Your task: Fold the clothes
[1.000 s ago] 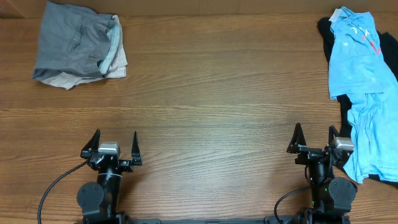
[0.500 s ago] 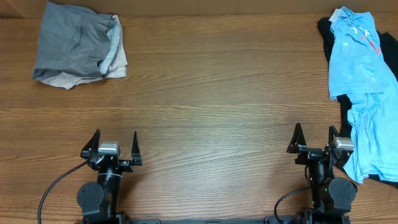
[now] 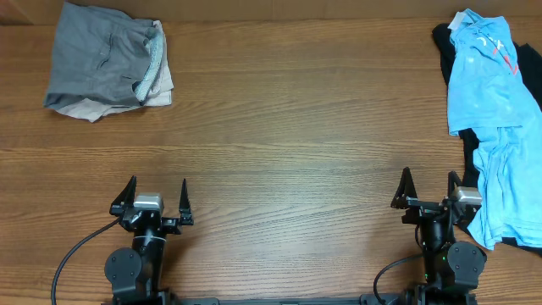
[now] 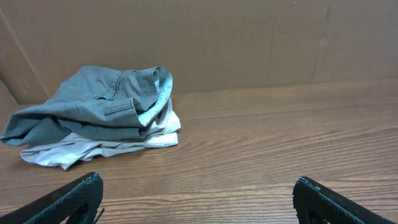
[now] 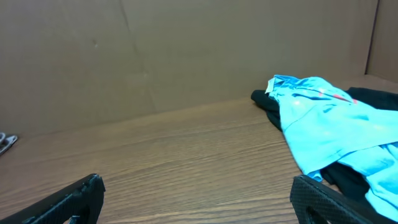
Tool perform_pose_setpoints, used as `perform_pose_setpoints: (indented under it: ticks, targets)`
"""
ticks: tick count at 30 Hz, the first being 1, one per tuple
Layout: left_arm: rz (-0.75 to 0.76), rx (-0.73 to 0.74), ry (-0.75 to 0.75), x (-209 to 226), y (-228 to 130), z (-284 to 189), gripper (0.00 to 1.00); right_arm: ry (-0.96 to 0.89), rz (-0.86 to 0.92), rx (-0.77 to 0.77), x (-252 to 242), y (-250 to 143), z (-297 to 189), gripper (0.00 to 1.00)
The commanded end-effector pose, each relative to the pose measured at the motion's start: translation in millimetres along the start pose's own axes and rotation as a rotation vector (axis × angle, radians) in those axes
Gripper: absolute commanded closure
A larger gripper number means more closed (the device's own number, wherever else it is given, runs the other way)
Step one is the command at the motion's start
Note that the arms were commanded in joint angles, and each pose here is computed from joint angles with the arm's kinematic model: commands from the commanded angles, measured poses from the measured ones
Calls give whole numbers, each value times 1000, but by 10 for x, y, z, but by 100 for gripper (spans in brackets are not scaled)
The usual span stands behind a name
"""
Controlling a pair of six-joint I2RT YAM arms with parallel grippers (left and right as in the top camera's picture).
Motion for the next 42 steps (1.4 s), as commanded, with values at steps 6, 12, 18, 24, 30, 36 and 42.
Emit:
perform_pose_setpoints:
  ticks: [6, 12, 18, 24, 30, 36, 42]
  targets:
    - [19, -10, -4, -12, 14, -2, 0, -26, 0, -13, -47, -4, -1, 0]
    - [-4, -55, 3, 7, 120, -6, 0, 3, -3, -39, 9, 63, -2, 0]
    - [-112, -131, 6, 40, 315, -29, 0, 16, -4, -58, 37, 110, -5, 0]
    - [-108, -144, -34, 16, 535, -72, 0, 45, 2, -130, 176, 455, -83, 0]
    - [-112, -79, -87, 48, 845, 29, 0, 62, 40, -120, 289, 672, -80, 0]
    - [-167, 105, -186, 95, 1149, 384, 0, 36, 56, 13, 351, 765, 140, 0]
    - [-213, 324, -231, 194, 1309, 687, 0, -8, 78, 201, 422, 900, 554, 0]
Point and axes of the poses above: each gripper's point midway between its finger pads, its own z axis out along the fingers, its own x axis along the line the jaws close on, y = z × x, the point moved 1 cm from there along -z, back along the fingers, and after that the axes turned 11 degrees about z, right-handed, at the moved point
